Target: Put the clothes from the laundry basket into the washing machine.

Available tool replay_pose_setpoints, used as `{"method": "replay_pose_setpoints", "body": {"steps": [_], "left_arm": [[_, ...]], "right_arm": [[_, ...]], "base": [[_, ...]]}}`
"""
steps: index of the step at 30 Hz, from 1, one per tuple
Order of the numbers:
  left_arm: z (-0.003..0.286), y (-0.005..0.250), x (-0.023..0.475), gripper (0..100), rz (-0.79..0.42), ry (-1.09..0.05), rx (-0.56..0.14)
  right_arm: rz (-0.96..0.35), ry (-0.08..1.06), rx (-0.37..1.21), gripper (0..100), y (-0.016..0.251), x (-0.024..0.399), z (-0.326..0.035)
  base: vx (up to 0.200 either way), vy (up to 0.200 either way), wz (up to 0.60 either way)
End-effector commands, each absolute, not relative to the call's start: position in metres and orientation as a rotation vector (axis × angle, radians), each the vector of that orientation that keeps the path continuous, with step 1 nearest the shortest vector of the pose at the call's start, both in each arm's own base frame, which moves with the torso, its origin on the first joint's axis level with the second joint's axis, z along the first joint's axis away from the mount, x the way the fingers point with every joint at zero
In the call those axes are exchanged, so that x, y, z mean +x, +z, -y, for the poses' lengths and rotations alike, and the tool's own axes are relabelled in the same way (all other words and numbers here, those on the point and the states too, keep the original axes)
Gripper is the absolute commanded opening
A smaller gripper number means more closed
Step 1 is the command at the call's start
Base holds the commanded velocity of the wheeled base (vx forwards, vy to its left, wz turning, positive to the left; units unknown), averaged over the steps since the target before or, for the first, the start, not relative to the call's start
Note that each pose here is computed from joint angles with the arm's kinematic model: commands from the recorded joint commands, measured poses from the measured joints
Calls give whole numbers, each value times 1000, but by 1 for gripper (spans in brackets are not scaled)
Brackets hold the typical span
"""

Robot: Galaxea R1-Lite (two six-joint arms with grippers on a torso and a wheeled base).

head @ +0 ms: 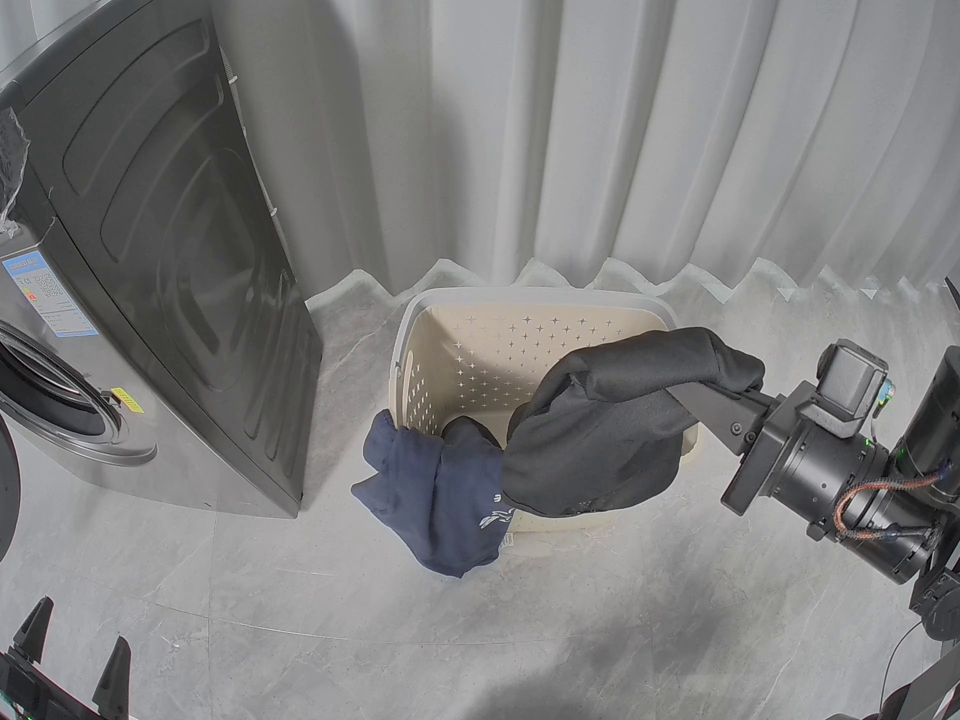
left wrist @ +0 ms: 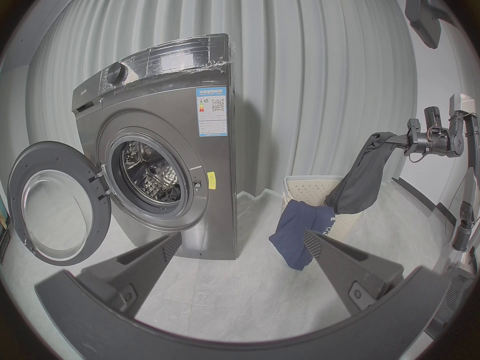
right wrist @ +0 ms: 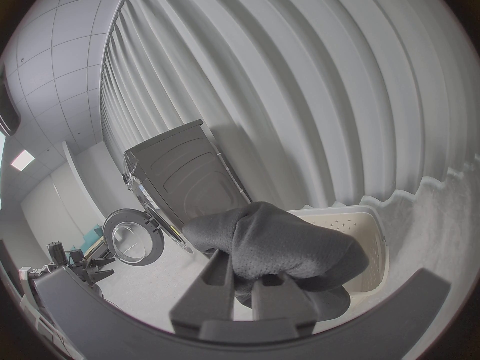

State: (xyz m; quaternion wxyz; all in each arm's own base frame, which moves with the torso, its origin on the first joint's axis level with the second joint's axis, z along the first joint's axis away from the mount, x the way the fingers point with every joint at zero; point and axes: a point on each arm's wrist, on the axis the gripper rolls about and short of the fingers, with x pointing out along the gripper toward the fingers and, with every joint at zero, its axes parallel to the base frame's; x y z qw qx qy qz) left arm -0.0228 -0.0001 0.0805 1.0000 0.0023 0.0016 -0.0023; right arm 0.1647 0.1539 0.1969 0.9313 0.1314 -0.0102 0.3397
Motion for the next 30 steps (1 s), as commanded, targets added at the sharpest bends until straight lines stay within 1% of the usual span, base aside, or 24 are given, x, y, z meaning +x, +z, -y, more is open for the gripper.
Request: {"method": "replay_pose_setpoints", "body": {"steps": [1, 8, 23, 30], "left_arm": [[0, 76, -22, 100, -11, -5, 6], [0, 76, -22, 100, -9, -3, 5], [0, 76, -22, 100, -9, -5, -12], [0, 76, -22, 100, -9, -5, -5]], "right_arm": [[21, 696, 269, 0, 197, 163, -152], [17, 692, 267, 0, 196, 163, -152], [-2, 644, 258, 0, 191, 170, -153], [-18, 557, 249, 0, 190, 173, -153]], "base": [[0, 0, 0], [0, 0, 0], [-200, 0, 0], [0, 0, 0]]}}
